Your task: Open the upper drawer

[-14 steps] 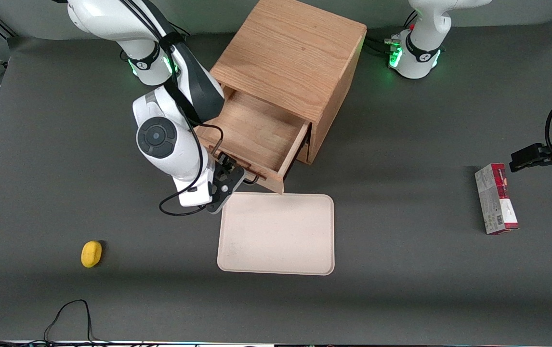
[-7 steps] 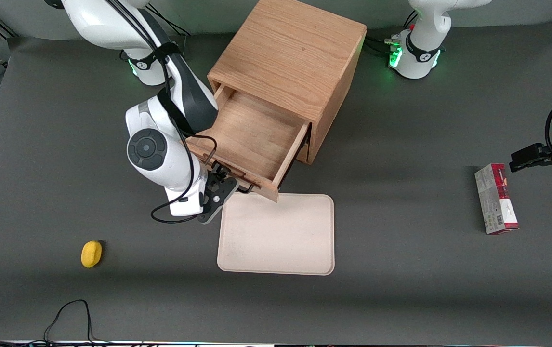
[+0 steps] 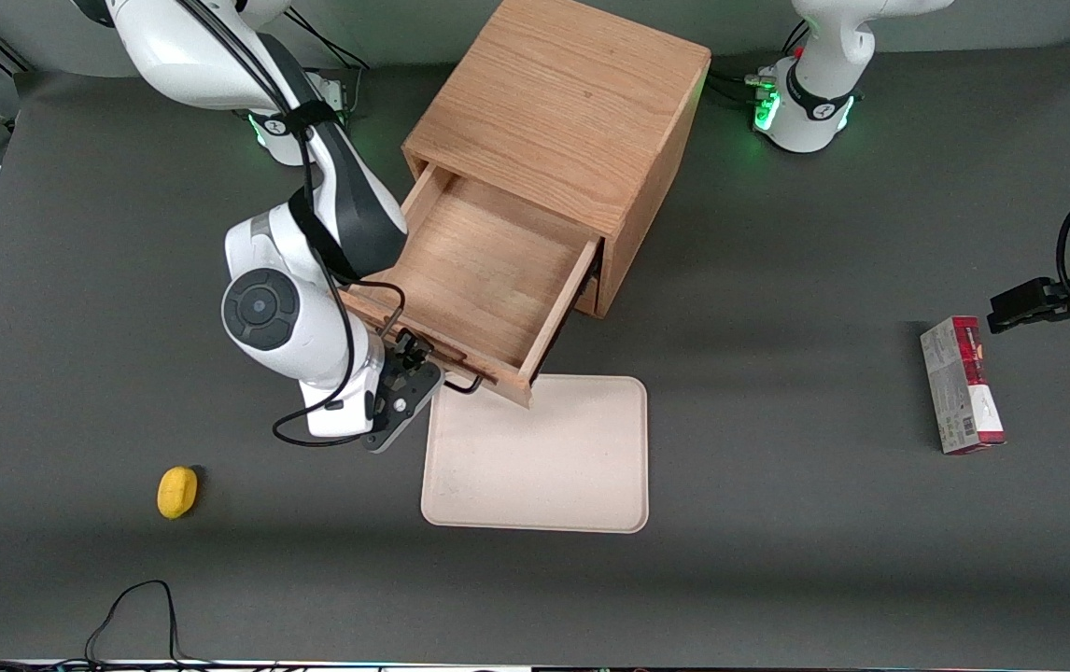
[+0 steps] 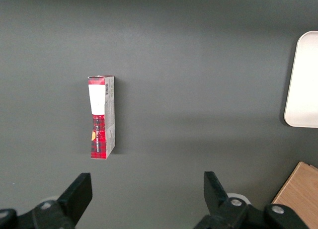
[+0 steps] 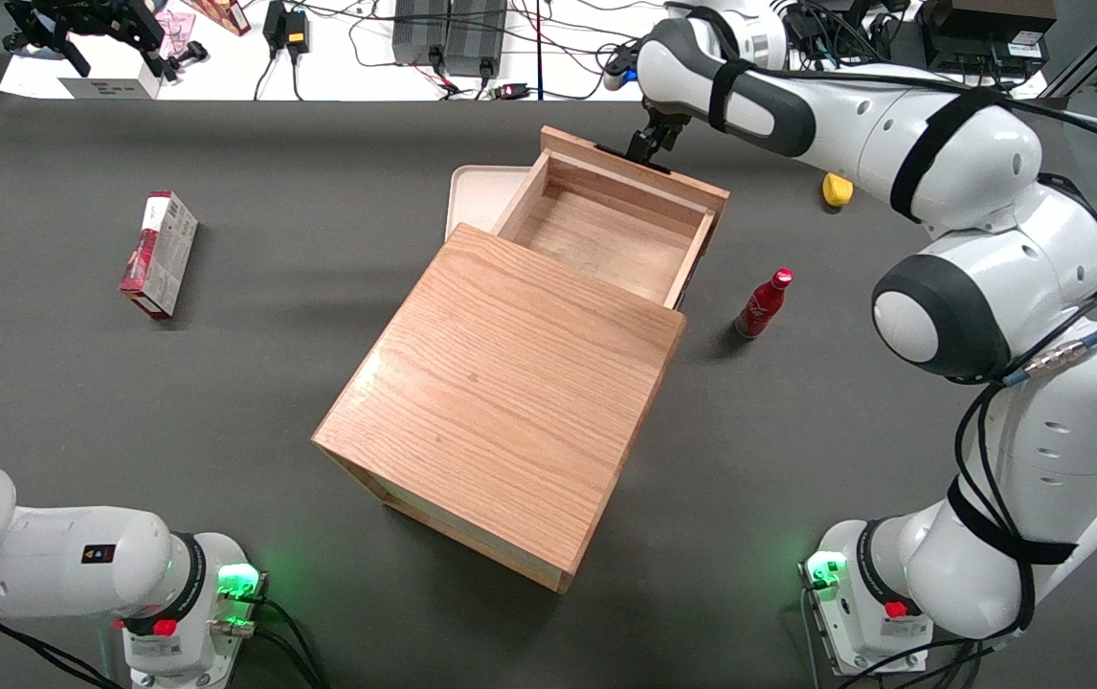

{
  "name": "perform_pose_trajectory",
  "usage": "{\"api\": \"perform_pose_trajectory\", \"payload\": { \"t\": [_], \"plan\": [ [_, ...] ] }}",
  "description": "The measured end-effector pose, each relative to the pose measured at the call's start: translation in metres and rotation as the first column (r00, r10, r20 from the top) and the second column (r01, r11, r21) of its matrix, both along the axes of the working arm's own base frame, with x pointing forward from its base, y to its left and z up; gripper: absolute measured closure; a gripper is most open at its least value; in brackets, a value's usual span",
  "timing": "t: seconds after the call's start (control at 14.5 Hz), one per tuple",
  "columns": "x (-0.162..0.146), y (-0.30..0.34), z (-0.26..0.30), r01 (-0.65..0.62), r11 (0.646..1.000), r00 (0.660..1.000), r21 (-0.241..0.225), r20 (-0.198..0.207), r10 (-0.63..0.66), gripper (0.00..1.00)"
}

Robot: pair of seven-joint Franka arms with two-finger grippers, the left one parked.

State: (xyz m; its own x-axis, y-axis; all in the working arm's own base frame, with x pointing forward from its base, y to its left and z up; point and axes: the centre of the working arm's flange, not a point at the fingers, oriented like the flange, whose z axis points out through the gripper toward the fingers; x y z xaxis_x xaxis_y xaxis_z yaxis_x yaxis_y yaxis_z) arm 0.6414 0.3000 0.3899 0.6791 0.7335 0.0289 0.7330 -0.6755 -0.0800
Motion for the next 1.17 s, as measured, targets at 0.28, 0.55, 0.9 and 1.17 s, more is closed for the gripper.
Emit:
{"api": "perform_pose_trajectory", "payload": {
  "t": [0.28, 0.55, 0.9, 1.17],
  "plan": [
    [0.007, -0.005, -0.001, 0.009, 1.0, 1.0, 0.001, 0.007, -0.009, 0.0],
    [0.01, -0.002, 0.013, 0.005, 1.0, 1.0, 0.007, 0.018, -0.006, 0.0],
    [0.009, -0.001, 0.076, -0.01, 1.0, 0.999, 0.02, 0.031, 0.009, 0.0],
    [0.002, -0.044, 0.133, 0.041, 0.999, 0.999, 0.001, 0.029, -0.041, 0.0]
  ]
}}
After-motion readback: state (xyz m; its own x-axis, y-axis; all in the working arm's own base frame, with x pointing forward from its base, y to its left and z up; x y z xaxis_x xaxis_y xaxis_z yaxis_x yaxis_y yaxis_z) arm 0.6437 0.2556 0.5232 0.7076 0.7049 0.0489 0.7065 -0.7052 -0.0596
